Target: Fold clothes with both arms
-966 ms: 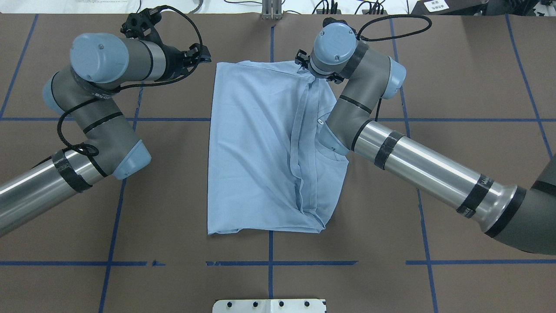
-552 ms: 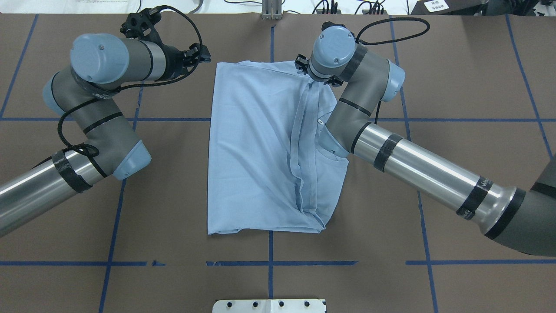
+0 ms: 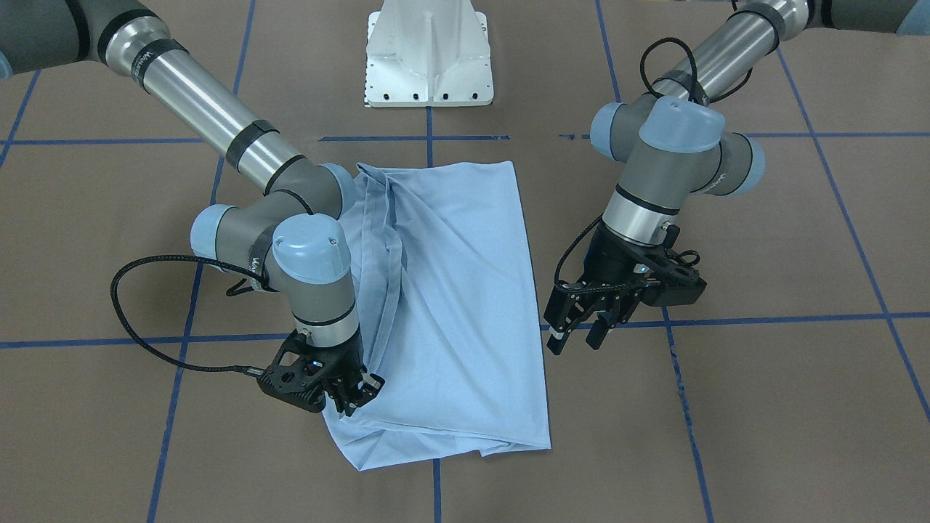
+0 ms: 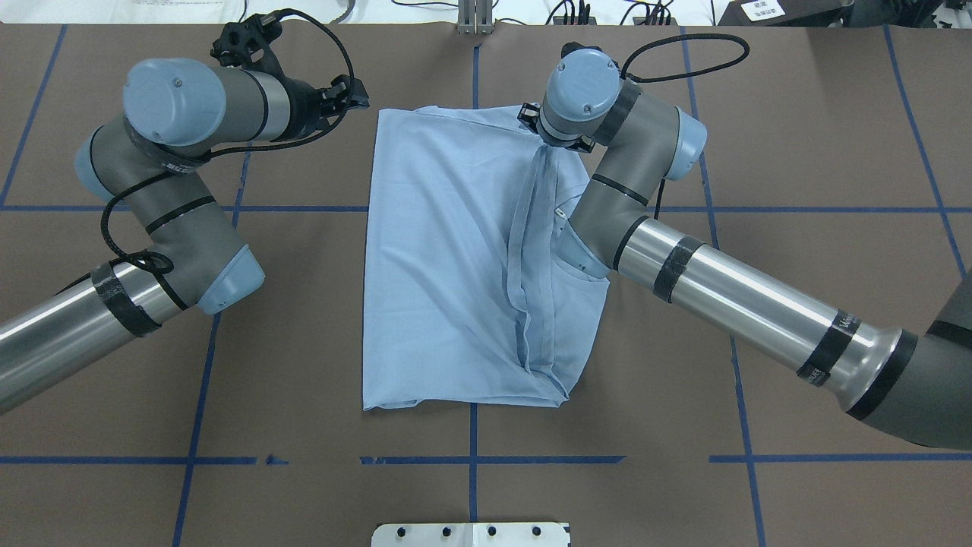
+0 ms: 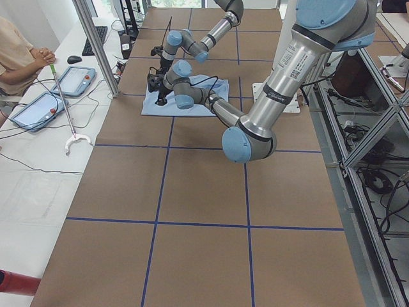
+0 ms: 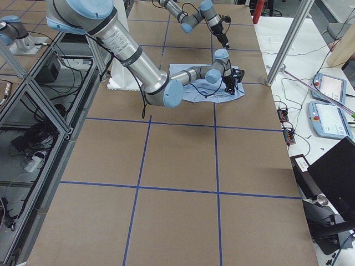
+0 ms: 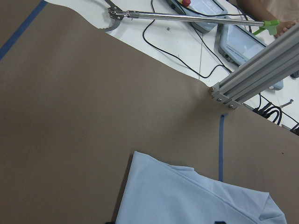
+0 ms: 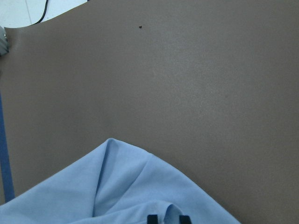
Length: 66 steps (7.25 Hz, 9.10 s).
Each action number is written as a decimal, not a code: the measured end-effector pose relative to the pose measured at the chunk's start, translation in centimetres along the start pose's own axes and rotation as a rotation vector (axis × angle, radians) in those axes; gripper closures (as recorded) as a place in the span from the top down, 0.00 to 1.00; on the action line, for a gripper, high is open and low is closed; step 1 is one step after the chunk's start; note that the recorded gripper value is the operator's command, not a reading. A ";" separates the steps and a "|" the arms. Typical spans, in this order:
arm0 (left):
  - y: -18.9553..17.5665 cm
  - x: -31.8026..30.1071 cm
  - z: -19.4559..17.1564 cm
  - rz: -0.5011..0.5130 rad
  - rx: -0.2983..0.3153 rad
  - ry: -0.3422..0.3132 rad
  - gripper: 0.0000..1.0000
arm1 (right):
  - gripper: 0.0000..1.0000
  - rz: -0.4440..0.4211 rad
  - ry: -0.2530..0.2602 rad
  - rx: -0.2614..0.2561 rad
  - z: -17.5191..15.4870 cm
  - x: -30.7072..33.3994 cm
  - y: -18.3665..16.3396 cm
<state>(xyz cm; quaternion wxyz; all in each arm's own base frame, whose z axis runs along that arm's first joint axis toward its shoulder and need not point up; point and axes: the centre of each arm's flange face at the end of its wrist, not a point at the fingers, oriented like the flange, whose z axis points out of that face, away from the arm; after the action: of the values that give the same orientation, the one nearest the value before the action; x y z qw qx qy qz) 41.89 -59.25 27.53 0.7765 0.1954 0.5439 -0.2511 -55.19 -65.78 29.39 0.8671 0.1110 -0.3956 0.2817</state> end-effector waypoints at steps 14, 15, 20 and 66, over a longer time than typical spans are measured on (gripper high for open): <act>1.7 -1.3 1.9 -0.022 -0.026 -0.028 0.77 | 0.40 -0.126 0.085 0.081 1.2 3.0 -8.6; 1.8 -1.4 2.0 -0.025 -0.027 -0.028 0.77 | 0.46 -0.136 0.095 0.081 1.5 3.4 -8.7; 1.9 -1.1 1.8 -0.021 -0.032 -0.023 0.76 | 0.70 0.018 -0.093 -0.007 -6.9 9.8 0.4; 32.0 -3.3 -7.5 -0.181 -0.345 -0.202 0.00 | 0.00 0.237 0.026 -0.118 -17.1 16.4 28.2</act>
<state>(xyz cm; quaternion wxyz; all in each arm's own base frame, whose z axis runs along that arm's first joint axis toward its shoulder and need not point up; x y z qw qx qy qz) 54.64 -28.87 29.18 0.8233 -0.0160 0.5136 -0.2411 -52.08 -29.08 29.45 0.8377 0.0088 -0.4106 0.3600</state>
